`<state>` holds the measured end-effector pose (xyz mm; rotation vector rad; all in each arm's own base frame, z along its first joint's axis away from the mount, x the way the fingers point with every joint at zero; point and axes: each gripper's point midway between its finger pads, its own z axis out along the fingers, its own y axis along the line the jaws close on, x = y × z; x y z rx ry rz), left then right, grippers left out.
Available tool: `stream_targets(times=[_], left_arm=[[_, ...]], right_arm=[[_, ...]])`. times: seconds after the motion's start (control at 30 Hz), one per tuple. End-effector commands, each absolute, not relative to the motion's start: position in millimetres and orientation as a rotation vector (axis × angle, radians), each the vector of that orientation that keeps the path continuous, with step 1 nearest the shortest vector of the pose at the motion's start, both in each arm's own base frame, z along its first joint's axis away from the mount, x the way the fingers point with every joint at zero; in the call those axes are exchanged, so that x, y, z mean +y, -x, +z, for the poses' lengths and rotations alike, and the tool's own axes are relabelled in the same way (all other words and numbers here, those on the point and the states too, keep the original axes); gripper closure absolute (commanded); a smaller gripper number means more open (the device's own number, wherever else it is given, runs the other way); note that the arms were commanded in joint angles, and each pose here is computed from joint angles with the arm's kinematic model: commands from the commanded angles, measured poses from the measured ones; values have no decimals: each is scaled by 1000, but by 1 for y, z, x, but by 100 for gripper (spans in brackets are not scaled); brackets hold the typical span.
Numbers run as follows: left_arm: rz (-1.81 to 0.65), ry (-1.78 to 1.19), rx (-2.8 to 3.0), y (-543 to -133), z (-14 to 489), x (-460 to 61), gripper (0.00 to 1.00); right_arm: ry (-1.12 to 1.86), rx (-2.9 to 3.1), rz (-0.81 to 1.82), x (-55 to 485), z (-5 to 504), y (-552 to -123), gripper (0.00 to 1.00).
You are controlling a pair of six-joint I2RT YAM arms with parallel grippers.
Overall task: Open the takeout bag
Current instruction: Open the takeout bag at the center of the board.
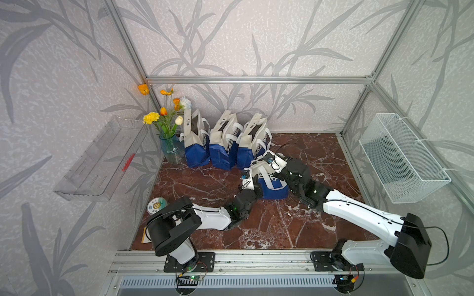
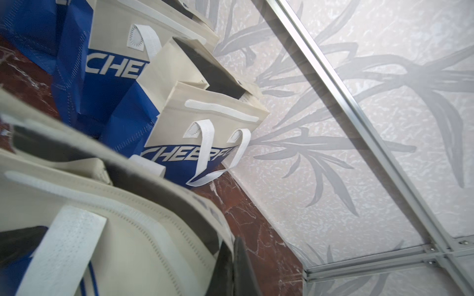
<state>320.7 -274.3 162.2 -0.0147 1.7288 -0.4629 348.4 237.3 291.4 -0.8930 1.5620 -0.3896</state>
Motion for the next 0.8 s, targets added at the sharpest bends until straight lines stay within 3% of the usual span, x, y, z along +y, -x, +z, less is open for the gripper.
stream_targets(times=[0.0, 0.37, 0.77], left_arm=[[-318, -66, 1849, -314, 120, -262, 100], [-292, -75, 1858, -314, 115, -261, 100], [-258, -80, 1860, -313, 114, -259, 100]], right_arm=[[803, 1475, -526, 221, 352, -355, 100], [881, 1433, -702, 225, 375, -377, 100], [822, 1462, -665, 214, 395, -385, 100]])
